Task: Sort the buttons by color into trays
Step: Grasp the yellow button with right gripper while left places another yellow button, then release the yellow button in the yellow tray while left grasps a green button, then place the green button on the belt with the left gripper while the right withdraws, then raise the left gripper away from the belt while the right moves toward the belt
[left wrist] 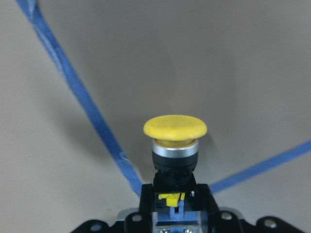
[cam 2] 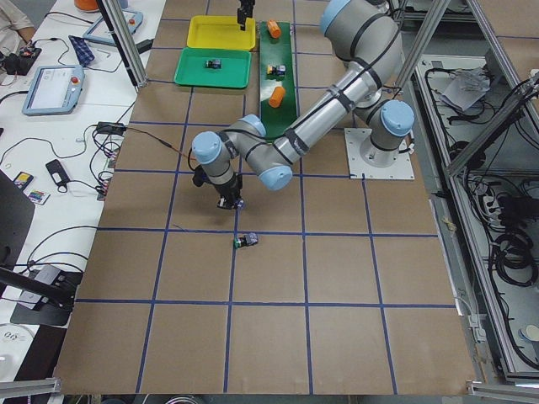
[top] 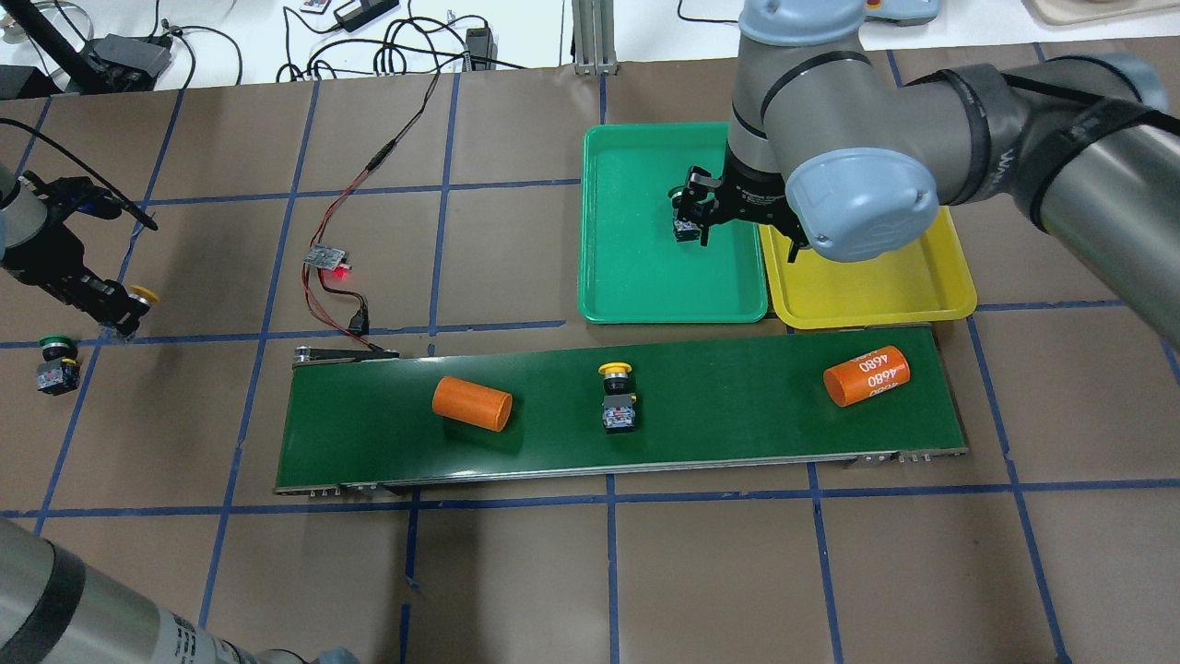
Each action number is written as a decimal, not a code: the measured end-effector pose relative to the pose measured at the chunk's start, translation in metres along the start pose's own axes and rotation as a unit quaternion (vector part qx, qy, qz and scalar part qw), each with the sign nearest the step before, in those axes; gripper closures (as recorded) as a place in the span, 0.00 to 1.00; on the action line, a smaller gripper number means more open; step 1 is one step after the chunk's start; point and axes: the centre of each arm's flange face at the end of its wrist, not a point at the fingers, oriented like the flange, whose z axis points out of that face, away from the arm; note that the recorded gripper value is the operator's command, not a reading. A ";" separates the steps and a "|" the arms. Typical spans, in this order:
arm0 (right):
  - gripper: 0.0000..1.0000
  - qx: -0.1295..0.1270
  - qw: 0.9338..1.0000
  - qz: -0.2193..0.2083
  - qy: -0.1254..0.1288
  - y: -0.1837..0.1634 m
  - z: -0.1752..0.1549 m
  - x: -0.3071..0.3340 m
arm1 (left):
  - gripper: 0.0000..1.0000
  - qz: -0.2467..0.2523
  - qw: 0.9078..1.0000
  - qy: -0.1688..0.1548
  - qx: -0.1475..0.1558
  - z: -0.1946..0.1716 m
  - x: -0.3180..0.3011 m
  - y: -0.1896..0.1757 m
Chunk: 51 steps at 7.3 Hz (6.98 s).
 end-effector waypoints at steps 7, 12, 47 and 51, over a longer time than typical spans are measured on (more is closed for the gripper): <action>0.00 -0.056 0.996 -0.048 -0.049 0.047 0.037 -0.017 | 0.93 -0.118 0.993 0.029 -0.010 -0.013 0.309 0.050; 0.00 -0.097 0.989 -0.102 -0.044 0.052 0.087 -0.037 | 0.00 -0.103 0.995 0.005 0.012 -0.001 0.347 0.036; 0.00 -0.049 0.996 -0.077 -0.018 0.018 -0.051 0.154 | 0.00 -0.135 0.991 0.004 -0.002 -0.001 0.333 0.005; 0.00 -0.053 0.995 -0.078 -0.016 0.021 -0.046 0.153 | 0.00 -0.134 0.990 -0.010 0.053 -0.126 0.326 -0.010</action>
